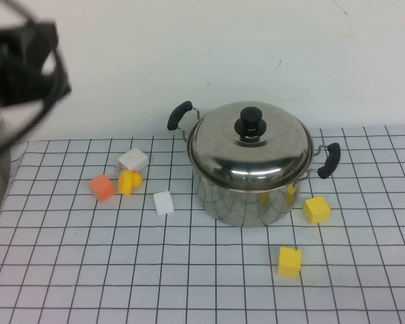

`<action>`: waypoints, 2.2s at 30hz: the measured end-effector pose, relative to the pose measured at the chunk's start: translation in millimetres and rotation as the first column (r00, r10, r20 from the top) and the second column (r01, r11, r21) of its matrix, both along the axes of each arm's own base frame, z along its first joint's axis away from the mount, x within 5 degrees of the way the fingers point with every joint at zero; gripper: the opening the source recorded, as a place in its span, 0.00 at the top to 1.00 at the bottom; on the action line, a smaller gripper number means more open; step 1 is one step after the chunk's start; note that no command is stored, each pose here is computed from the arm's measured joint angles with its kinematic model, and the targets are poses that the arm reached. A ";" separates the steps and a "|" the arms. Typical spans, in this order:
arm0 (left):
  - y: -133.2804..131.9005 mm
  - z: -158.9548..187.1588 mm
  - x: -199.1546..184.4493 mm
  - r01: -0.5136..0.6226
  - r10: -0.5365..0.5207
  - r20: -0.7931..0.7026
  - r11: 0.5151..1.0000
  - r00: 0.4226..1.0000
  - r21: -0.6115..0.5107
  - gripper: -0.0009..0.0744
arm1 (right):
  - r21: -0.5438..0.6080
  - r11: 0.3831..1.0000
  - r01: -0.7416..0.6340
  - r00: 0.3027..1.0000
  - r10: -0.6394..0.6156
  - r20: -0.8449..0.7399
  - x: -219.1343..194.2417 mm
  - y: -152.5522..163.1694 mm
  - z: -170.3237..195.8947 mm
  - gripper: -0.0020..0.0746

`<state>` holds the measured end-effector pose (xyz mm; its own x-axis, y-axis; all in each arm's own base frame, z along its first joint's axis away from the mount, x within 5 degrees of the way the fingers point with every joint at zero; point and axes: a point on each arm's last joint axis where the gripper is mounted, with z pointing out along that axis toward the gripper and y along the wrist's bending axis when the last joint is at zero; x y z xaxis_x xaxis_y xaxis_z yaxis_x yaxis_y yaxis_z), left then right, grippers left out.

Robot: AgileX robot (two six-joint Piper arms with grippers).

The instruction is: Cover the pot

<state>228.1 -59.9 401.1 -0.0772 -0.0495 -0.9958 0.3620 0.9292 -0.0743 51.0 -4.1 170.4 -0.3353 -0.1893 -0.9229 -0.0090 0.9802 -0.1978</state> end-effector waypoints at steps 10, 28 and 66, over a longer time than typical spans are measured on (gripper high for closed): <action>14.5 -79.1 -79.5 -0.003 0.001 -0.104 1.000 0.995 -0.022 0.99 | 0.000 1.000 0.000 1.000 0.000 0.000 0.0 0.0 0.0 0.96; -18.7 -136.6 -158.2 0.550 -0.557 -0.237 0.829 0.796 -0.100 0.99 | 0.000 1.000 0.000 1.000 0.000 0.000 0.0 0.0 0.0 0.96; 57.6 -209.3 -172.0 -0.355 0.314 -0.173 0.876 0.934 -0.327 0.99 | 0.000 1.000 0.000 1.000 0.000 0.000 0.0 0.0 0.0 0.96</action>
